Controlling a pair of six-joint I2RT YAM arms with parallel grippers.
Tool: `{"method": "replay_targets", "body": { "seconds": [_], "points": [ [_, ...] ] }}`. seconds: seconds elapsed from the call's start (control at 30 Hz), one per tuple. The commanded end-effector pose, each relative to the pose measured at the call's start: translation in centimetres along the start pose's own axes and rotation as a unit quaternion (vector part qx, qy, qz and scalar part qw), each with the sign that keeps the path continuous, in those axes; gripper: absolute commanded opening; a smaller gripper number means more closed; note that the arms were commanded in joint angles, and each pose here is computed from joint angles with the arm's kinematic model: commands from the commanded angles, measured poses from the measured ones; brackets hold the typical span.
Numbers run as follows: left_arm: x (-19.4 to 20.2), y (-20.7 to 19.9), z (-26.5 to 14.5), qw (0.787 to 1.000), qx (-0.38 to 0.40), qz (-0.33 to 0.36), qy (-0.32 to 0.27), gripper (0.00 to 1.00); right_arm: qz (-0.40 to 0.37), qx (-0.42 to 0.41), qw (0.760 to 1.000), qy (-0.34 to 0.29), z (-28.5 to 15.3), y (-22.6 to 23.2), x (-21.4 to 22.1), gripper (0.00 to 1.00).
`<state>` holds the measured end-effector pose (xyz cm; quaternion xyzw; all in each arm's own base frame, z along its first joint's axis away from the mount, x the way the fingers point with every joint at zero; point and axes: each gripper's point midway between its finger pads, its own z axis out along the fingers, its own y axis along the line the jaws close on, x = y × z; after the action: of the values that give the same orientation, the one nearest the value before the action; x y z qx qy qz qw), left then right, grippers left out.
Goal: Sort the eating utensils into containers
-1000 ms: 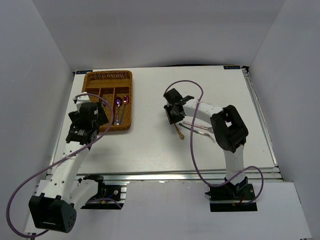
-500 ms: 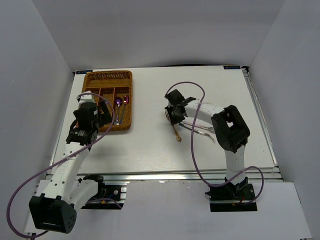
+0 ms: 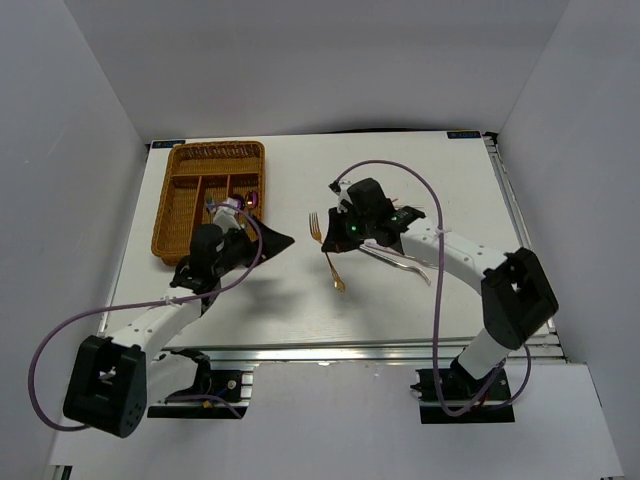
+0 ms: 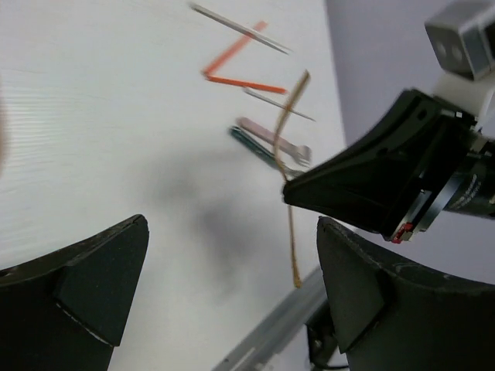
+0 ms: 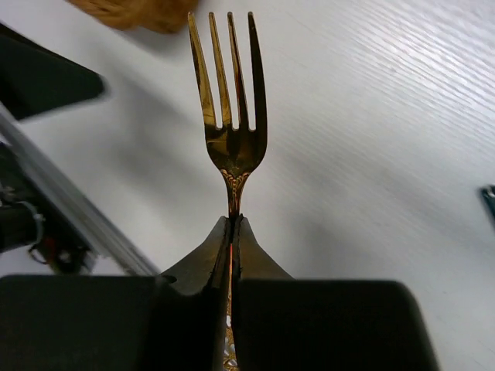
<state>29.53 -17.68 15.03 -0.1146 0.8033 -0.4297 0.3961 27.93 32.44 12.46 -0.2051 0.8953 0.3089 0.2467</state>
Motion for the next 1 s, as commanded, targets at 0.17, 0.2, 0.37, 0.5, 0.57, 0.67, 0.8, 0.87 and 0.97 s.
{"method": "replay_targets", "body": {
  "seconds": [0.17,0.2,0.37,0.5,0.57,0.67,0.8,0.87,0.97],
  "points": [
    [0.4,-9.4,1.9,0.989,0.144,0.013,-0.003,0.98,-0.003,-0.079,0.995,-0.068,-4.0,5.8,-2.3,0.00],
    [0.5,-9.4,2.1,0.990,0.141,0.013,-0.004,0.98,-0.008,-0.083,0.994,-0.071,-4.4,6.4,-2.4,0.00],
    [0.7,-8.1,3.1,0.993,0.115,0.011,-0.008,0.90,-0.016,-0.089,0.993,-0.074,-5.1,7.6,-2.3,0.00],
    [0.9,-7.6,3.8,0.995,0.104,0.012,-0.002,0.80,-0.022,-0.095,0.993,-0.070,-5.2,8.4,-1.8,0.00],
    [1.0,-7.5,4.0,0.995,0.103,0.017,0.001,0.72,-0.022,-0.094,0.993,-0.071,-5.1,8.5,-1.8,0.00],
    [1.1,-7.4,4.4,0.995,0.101,0.020,0.003,0.48,-0.020,-0.092,0.993,-0.067,-4.6,8.3,-1.7,0.00],
    [1.4,-7.6,4.7,0.994,0.108,0.030,0.014,0.13,-0.018,-0.096,0.993,-0.070,-4.5,8.4,-1.8,0.00],
    [1.1,-7.6,5.2,0.994,0.099,0.045,0.016,0.00,-0.021,-0.097,0.992,-0.079,-4.6,8.4,-1.9,0.00],
    [0.4,-6.7,6.0,0.995,0.054,0.082,0.025,0.00,-0.017,-0.078,0.993,-0.091,-4.8,7.4,-2.0,0.11]
  ]
}}
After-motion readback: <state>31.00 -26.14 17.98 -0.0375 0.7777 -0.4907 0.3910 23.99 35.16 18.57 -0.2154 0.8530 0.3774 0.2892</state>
